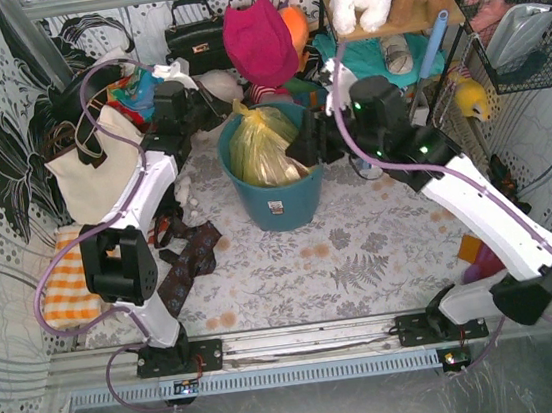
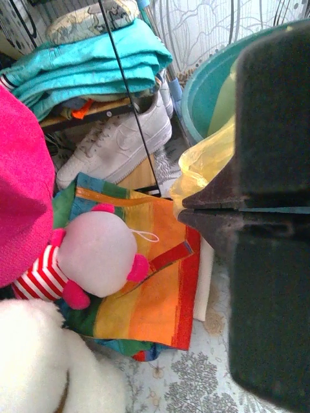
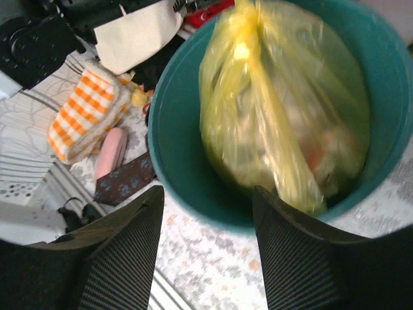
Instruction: Tie the trash bag
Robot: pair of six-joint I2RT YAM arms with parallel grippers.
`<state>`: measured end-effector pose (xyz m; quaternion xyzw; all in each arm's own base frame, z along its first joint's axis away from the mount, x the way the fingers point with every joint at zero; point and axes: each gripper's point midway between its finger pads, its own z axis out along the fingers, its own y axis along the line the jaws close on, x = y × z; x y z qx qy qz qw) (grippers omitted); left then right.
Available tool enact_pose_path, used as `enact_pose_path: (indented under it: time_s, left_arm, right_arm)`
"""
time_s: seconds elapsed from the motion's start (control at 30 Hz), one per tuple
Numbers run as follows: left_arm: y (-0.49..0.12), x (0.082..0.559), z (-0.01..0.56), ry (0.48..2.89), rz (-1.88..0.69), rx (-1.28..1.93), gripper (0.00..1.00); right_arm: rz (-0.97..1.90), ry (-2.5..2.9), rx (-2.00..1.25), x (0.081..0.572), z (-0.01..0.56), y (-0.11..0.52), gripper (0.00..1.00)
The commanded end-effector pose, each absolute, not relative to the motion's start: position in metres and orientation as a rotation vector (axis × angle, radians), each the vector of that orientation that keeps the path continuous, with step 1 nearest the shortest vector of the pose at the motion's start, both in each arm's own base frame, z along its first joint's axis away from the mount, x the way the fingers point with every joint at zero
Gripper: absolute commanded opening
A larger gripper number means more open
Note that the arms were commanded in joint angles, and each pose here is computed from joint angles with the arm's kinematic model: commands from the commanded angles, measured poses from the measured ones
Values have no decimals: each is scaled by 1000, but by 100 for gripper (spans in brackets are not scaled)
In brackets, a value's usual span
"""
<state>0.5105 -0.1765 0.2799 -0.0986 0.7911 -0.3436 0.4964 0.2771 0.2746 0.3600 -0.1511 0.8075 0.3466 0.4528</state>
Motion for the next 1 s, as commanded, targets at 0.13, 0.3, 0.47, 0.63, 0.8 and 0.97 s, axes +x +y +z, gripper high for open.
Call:
enact_pose_path:
  time_s: [0.13,0.3,0.47,0.63,0.8,0.97]
  left_arm:
    - [-180,522,313,1826,-852,-184,0]
    - [-181,521,320,1812,-863,-172,0]
    - [-181,519,327,1797,-865,-167,0]
    - [-182,518,332,1786,-873,-162,0]
    - [-182,516,335,1779,-878,-157,0]
    - [-181,514,344,1760,-879,-152,0]
  right_arm:
    - [639,2047,-603,325,341,293,62]
    - [580,2116,-638,345,314,295,62]
    - [565,2196,-657,353,279,295,58]
    - [574,2234,-655,354,258,297,48]
    - [589,2250,-669,355,248,301,49]
    - [582,2267,-653,354,249,299,9]
